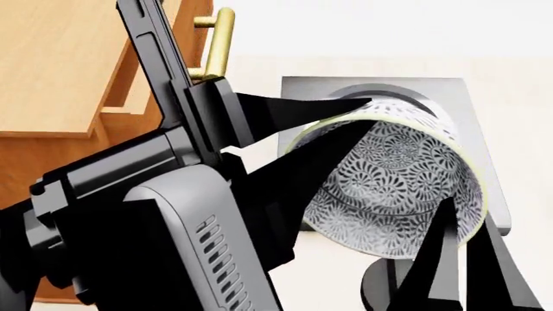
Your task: Pick the akita bowl on the wooden cabinet and place it on the plate.
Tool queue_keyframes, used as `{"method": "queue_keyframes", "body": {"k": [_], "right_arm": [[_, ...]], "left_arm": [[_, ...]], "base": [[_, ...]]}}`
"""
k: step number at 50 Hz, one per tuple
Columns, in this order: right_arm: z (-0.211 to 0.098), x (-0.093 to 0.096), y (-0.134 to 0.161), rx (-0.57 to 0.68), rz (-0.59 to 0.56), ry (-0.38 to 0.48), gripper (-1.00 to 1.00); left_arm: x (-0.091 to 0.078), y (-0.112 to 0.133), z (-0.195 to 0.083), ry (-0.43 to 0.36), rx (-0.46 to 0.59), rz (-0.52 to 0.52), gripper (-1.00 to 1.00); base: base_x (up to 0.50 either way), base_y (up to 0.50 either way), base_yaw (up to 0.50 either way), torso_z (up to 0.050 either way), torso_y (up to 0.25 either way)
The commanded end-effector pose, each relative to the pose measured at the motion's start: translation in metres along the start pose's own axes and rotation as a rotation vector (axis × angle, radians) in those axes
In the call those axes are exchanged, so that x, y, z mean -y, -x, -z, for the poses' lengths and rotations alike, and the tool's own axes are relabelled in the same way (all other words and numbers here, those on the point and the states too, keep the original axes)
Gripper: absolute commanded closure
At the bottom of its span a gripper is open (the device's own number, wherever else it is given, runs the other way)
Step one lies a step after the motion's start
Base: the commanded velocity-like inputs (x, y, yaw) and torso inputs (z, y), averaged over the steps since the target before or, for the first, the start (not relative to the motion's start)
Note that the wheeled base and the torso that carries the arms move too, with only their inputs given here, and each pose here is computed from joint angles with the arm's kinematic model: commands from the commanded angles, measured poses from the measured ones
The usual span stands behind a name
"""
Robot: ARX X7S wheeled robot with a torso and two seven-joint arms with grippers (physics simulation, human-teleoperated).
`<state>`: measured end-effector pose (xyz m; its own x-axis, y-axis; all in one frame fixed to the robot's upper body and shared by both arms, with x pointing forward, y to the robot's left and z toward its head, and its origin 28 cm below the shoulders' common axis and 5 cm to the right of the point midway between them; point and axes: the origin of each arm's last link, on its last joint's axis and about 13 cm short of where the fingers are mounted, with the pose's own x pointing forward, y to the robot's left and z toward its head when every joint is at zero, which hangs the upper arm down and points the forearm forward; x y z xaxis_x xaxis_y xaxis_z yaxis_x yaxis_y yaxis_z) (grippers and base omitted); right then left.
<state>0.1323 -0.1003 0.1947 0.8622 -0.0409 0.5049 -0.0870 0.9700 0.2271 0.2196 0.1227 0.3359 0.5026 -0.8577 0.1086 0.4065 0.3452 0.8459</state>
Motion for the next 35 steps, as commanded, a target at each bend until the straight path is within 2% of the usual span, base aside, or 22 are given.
{"method": "queue_keyframes", "body": {"k": [1, 12, 14, 15, 16, 22, 23, 26, 35], "right_arm": [[0.0007, 0.0004, -0.0006, -0.016, 0.009, -0.003, 1.0], [-0.0007, 0.0023, -0.0042, -0.022, 0.067, 0.024, 1.0], [-0.0001, 0.003, -0.0054, -0.039, 0.086, -0.001, 1.0], [0.0002, 0.0039, -0.0068, -0.047, 0.112, 0.044, 1.0], [-0.0013, 0.0031, -0.0066, -0.034, 0.101, 0.024, 1.0], [-0.0055, 0.0026, -0.0094, -0.021, 0.159, 0.043, 1.0], [-0.0075, 0.0023, -0.0089, -0.01, 0.155, 0.047, 1.0], [-0.0074, 0.0012, -0.0087, -0.012, 0.159, 0.101, 1.0], [-0.0066, 0.0033, -0.0097, -0.035, 0.193, 0.078, 1.0]], "left_arm": [[-0.0022, 0.0027, -0.0013, -0.007, 0.007, -0.043, 1.0], [-0.0005, 0.0034, 0.0011, 0.004, 0.003, -0.047, 1.0], [0.0001, 0.0035, 0.001, 0.006, 0.006, -0.046, 1.0], [0.0012, 0.0035, 0.0013, 0.004, 0.006, -0.044, 1.0], [0.0013, 0.0035, 0.0014, 0.004, 0.005, -0.043, 1.0], [0.0006, 0.0028, 0.0031, 0.005, -0.013, -0.048, 1.0], [0.0005, 0.0024, 0.0039, 0.008, -0.019, -0.051, -1.0], [0.0004, 0.0021, 0.0047, 0.014, -0.025, -0.054, -1.0], [0.0013, 0.0019, 0.0051, 0.014, -0.028, -0.055, -1.0]], "base": [[0.0, 0.0, 0.0, 0.0, 0.0], [0.0, 0.0, 0.0, 0.0, 0.0], [0.0, 0.0, 0.0, 0.0, 0.0], [0.0, 0.0, 0.0, 0.0, 0.0], [0.0, 0.0, 0.0, 0.0, 0.0], [0.0, 0.0, 0.0, 0.0, 0.002], [0.0, 0.0, 0.0, 0.01, 0.0], [0.0, 0.0, 0.0, 0.0, 0.0], [0.0, 0.0, 0.0, 0.0, 0.0]]}}
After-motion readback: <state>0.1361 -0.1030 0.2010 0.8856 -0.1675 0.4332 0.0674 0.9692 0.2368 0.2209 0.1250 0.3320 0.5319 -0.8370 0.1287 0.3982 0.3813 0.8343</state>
